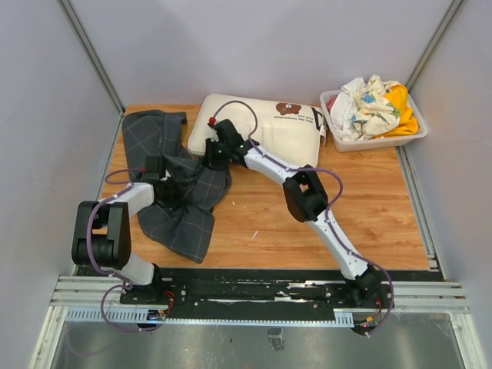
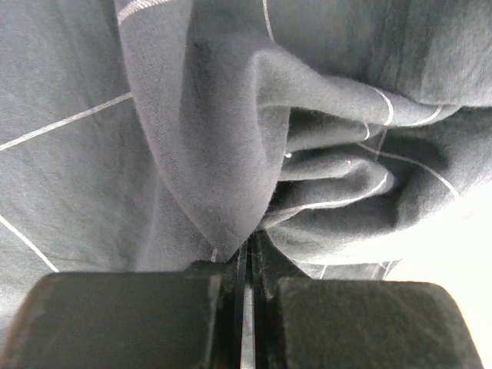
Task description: Put the pillow into the pillowcase
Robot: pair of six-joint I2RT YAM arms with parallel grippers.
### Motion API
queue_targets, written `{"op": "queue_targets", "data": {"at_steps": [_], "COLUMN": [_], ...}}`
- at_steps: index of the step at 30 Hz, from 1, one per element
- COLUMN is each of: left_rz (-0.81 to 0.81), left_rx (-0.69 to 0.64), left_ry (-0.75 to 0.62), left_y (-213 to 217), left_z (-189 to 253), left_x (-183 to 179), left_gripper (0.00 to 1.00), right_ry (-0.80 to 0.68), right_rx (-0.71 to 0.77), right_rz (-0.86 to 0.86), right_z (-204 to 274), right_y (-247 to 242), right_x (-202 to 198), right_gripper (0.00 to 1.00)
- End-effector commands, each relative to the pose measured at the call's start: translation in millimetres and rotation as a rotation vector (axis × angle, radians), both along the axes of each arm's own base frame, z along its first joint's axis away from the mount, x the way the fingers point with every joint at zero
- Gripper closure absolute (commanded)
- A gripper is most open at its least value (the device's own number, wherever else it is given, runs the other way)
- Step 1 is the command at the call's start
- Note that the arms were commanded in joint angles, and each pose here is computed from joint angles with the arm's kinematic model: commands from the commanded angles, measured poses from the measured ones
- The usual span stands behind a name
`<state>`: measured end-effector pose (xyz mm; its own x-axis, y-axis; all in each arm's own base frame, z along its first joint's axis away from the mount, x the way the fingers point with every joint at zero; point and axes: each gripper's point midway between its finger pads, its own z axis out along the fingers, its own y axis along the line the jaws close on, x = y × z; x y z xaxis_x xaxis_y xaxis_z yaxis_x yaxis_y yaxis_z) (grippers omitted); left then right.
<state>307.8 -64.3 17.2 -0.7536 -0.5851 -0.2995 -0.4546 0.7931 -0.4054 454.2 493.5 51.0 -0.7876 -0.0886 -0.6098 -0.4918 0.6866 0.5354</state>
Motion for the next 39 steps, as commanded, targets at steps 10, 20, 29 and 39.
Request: {"op": "queue_targets", "data": {"at_steps": [10, 20, 29, 39], "left_rz": [0.009, -0.078, -0.276, -0.459], "left_rx": [0.109, 0.187, 0.258, 0.375], "left_ry": [-0.064, -0.182, -0.226, -0.164], "left_y": [29, 11, -34, -71], "left_z": [27, 79, 90, 68], "left_x": [9, -4, -43, -66], "left_gripper": [0.56, 0.23, 0.26, 0.3], "right_ry": [-0.088, -0.178, -0.135, -0.108], "right_rx": [0.011, -0.084, -0.174, -0.241], "right_rz": [-0.103, -0.182, -0.228, -0.266], "right_z": [56, 120, 125, 105], "right_y": [-49, -111, -176, -229], "right_x": [-2, -23, -90, -136], "right_gripper": [0.42, 0.28, 0.25, 0.23]}}
